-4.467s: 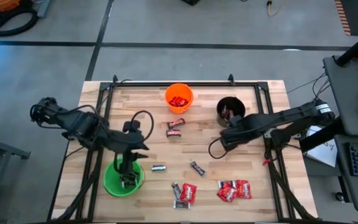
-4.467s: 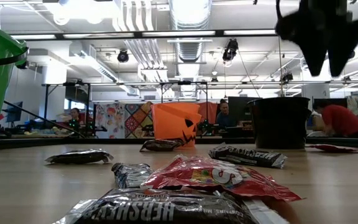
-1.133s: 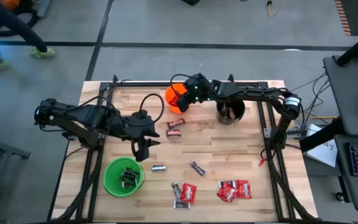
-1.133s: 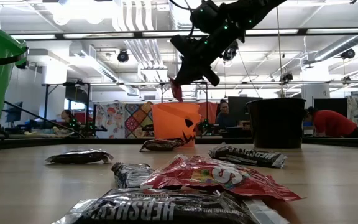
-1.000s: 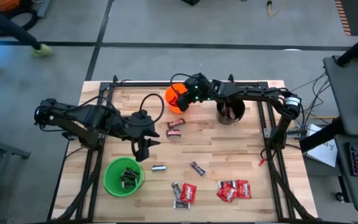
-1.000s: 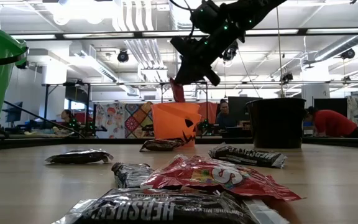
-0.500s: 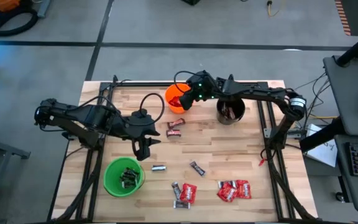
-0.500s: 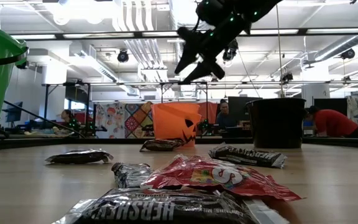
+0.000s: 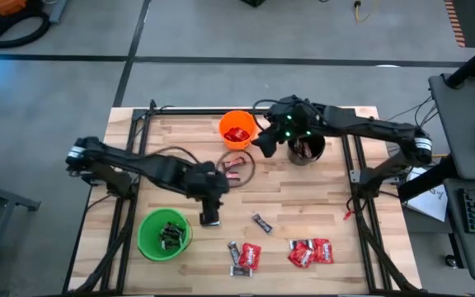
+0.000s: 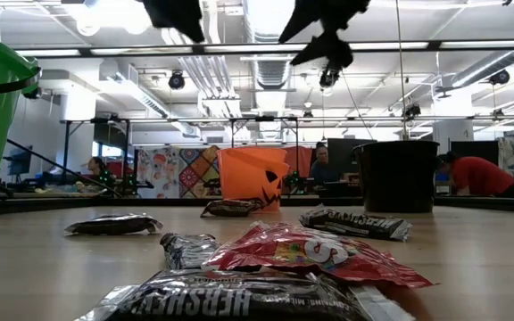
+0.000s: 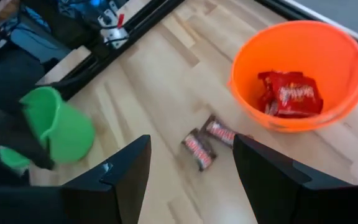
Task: Sort candy
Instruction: Put the black chocolate into the green bucket, then put the brown chocolate into the black bucket
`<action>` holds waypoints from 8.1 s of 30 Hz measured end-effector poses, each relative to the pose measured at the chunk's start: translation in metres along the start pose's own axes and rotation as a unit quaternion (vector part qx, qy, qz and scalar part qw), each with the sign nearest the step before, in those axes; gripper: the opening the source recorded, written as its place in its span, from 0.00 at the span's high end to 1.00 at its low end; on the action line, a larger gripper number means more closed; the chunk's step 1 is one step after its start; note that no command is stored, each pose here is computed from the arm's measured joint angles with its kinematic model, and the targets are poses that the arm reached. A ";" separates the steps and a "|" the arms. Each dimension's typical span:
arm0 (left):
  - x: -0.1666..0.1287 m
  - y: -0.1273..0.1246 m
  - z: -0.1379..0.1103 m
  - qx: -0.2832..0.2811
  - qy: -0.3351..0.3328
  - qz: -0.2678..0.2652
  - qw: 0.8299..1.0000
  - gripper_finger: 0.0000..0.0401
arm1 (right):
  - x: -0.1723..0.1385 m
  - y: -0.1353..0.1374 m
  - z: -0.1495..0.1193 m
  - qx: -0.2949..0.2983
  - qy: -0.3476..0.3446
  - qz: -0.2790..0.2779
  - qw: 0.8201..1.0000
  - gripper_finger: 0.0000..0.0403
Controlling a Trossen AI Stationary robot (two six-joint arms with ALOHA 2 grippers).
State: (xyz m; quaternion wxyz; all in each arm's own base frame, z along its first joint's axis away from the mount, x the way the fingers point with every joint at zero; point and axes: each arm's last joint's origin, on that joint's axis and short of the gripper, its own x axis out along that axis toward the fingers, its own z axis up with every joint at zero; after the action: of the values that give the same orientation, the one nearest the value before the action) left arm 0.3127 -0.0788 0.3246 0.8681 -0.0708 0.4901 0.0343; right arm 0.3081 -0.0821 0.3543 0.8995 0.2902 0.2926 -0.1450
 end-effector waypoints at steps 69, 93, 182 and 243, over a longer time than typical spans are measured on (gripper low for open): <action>0.172 -0.017 -0.018 0.133 0.258 0.038 0.956 1.00 | 0.002 0.057 -0.045 0.033 0.017 -0.036 0.999 0.46; 0.023 0.022 0.061 0.205 0.098 -0.003 0.974 1.00 | -0.052 0.065 -0.044 0.062 -0.011 -0.001 0.998 0.46; -0.127 -0.025 -0.069 -0.086 -0.076 -0.068 0.991 0.71 | 0.221 0.004 -0.111 -0.326 0.145 -0.078 0.931 0.46; -0.120 0.006 -0.051 -0.035 -0.130 0.063 0.989 0.71 | -0.045 -0.077 -0.046 0.125 0.181 -0.366 0.904 0.97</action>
State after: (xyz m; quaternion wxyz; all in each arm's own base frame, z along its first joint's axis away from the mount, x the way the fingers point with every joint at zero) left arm 0.2064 -0.0792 0.4004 0.9175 -0.0648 0.3751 0.1149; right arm 0.2191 -0.1111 0.3179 0.6708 0.2935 0.5160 -0.4445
